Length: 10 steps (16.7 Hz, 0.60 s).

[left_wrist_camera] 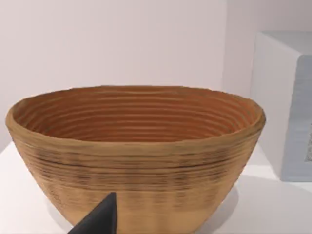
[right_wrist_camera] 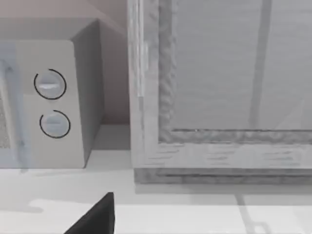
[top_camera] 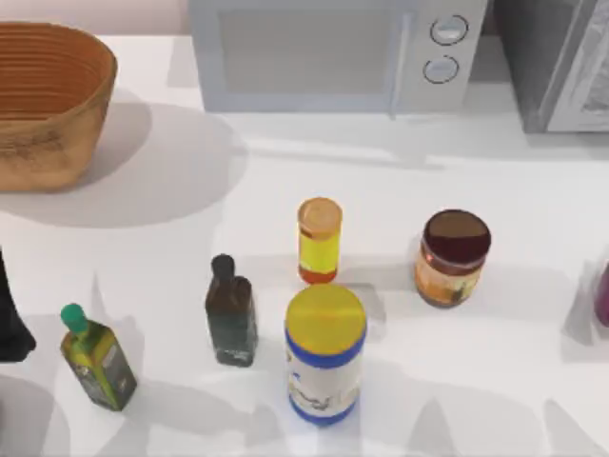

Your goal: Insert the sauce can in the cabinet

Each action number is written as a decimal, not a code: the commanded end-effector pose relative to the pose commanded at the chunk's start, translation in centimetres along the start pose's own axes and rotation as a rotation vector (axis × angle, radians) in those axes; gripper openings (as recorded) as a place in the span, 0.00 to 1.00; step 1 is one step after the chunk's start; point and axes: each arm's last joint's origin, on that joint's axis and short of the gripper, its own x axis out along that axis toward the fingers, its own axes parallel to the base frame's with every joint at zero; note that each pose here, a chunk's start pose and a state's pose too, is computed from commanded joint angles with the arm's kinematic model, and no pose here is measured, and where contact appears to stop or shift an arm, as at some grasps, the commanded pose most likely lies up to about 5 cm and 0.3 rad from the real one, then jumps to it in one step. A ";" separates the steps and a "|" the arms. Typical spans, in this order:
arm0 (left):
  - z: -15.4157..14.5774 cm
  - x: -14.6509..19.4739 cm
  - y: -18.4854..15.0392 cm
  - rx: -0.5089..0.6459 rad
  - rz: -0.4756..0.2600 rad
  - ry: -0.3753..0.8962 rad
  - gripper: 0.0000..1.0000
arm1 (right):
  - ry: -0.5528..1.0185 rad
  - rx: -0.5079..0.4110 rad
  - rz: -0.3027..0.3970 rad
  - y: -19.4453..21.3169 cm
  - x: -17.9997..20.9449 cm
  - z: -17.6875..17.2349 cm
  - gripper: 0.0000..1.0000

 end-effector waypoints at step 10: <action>0.0 0.0 0.0 0.000 0.000 0.000 1.00 | 0.235 -0.219 0.186 0.7 1.4 1.2 1.00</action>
